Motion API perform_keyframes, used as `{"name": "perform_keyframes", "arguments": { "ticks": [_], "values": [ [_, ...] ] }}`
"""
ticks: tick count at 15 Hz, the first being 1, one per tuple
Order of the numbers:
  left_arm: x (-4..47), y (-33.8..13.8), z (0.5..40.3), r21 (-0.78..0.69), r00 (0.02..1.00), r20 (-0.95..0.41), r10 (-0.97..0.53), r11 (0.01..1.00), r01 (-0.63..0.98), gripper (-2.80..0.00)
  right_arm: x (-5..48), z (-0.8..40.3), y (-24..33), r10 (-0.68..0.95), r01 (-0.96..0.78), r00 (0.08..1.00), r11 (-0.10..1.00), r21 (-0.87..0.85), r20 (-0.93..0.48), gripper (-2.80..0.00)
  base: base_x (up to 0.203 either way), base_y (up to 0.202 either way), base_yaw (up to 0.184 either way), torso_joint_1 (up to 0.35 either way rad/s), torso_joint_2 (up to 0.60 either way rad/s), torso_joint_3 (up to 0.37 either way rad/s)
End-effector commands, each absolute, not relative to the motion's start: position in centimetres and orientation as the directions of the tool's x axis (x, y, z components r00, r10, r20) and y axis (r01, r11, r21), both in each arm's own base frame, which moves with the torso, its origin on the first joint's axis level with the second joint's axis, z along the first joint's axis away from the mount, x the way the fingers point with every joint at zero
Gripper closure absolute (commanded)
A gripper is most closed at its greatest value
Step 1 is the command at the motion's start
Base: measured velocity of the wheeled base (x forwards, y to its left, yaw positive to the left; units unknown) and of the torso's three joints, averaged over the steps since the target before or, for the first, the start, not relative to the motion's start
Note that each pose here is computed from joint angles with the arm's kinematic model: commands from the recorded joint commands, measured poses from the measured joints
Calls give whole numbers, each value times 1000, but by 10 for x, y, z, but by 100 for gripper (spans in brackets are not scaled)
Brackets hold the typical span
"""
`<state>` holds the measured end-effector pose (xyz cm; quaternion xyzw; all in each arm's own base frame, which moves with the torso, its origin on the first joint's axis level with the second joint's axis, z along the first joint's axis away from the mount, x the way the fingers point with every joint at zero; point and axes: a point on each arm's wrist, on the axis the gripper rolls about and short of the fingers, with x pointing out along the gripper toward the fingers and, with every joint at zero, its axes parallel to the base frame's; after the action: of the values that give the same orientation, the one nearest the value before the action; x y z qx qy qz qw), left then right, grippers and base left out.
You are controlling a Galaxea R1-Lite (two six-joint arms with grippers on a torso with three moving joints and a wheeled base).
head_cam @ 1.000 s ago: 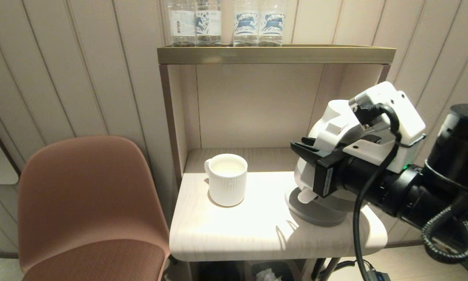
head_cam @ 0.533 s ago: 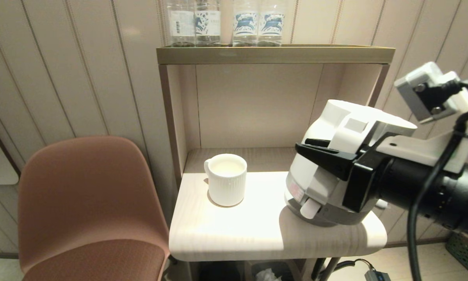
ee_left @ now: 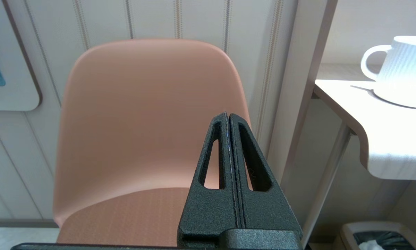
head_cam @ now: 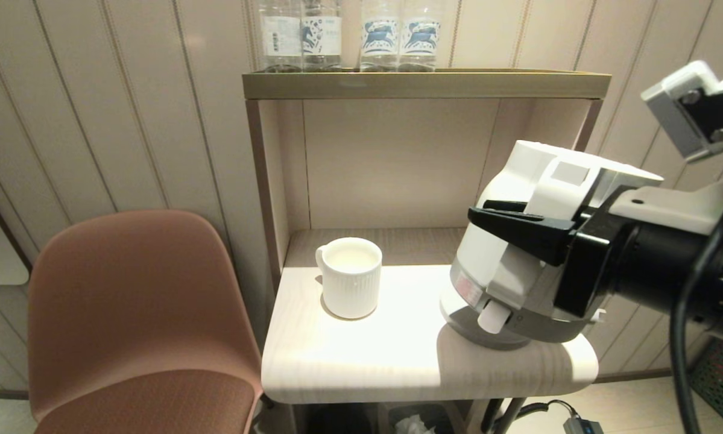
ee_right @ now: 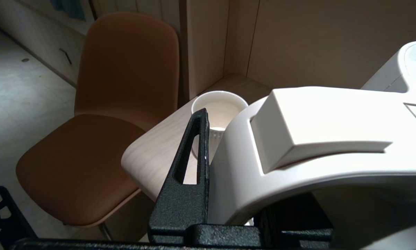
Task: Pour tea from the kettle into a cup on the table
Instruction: Pour water into the cup
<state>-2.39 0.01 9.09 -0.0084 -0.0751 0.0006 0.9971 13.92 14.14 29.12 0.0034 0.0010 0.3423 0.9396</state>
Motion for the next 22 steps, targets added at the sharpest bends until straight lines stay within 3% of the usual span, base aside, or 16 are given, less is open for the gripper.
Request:
{"name": "perform_keyframes", "arguments": {
  "ticks": [1,15,22],
  "values": [
    [-24,0,91,-17,988,151,3,1000,0,0,139,291,142,646,-646,763,763,5,3,0,0,0,0,0,0,0],
    [-24,0,91,-17,988,151,3,1000,0,0,157,303,127,594,-589,804,794,-153,-14,0,0,0,0,0,0,0],
    [-24,0,91,-17,988,151,5,1000,-2,0,159,301,105,800,-800,599,598,-42,-28,0,0,0,0,0,0,0]
  ]
}}
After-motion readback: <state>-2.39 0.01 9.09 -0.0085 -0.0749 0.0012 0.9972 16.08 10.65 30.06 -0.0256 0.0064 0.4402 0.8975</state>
